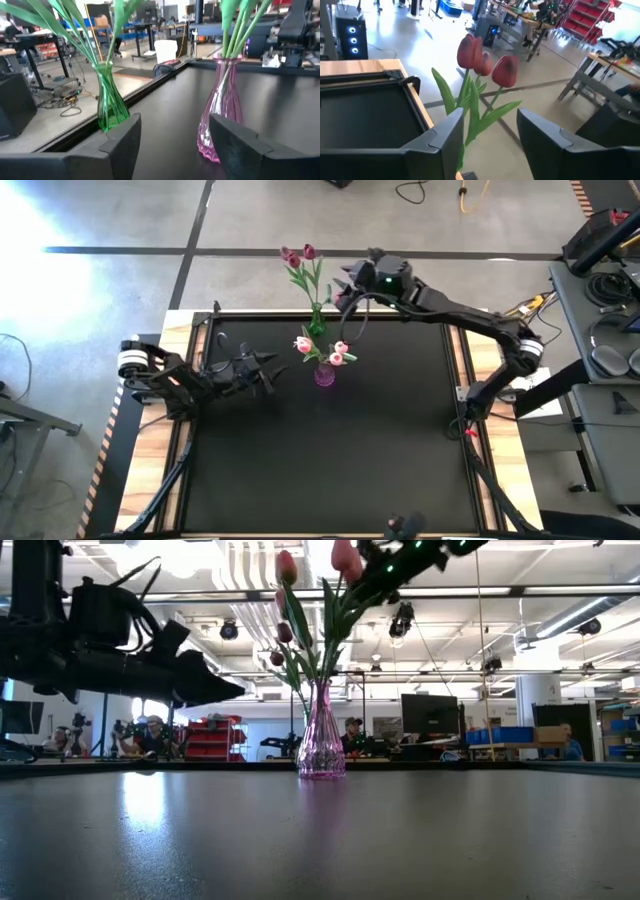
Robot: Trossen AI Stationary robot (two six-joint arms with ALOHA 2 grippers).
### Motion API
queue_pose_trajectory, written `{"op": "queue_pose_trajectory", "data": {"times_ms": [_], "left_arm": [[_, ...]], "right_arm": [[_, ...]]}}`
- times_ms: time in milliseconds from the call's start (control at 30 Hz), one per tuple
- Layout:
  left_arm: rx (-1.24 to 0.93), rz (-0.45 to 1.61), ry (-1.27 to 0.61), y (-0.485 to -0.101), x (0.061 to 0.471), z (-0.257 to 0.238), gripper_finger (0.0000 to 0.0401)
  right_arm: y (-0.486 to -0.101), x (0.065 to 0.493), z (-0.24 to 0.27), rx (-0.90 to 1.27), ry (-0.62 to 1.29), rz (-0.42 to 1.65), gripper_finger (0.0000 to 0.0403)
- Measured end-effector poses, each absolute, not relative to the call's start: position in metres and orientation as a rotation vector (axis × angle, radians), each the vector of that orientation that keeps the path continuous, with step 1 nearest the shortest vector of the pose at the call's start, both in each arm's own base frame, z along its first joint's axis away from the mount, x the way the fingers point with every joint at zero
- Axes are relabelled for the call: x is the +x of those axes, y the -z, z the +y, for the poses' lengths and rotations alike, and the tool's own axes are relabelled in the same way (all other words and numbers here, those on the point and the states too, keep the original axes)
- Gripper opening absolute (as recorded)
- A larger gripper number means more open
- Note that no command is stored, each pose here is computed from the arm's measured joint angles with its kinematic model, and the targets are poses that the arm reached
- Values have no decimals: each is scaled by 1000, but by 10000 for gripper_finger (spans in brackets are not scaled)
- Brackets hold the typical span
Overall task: Sort flowers into vase by color
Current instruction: Return to Home Position
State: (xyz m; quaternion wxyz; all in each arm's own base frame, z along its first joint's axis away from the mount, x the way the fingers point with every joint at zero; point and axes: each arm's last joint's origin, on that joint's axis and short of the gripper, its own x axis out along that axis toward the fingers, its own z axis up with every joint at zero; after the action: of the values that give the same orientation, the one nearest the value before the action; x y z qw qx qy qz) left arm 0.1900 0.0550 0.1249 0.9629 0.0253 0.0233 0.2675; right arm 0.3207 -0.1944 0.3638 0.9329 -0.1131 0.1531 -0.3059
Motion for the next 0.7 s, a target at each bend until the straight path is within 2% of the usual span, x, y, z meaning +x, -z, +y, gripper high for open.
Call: {"op": "queue_pose_trajectory", "data": {"times_ms": [167,333,467,700], "left_arm": [[67,10,-497,-127,177,51,170],[76,-3,-459,-129,170,48,83],[96,-8,-427,-131,170,48,13],[117,9,-361,-132,169,46,2]], "right_arm": [[-377,292,-177,-283,620,324,108],[-359,260,-159,-339,614,329,21],[-329,238,-145,-340,595,307,12],[-264,203,-120,-285,550,227,9]]}}
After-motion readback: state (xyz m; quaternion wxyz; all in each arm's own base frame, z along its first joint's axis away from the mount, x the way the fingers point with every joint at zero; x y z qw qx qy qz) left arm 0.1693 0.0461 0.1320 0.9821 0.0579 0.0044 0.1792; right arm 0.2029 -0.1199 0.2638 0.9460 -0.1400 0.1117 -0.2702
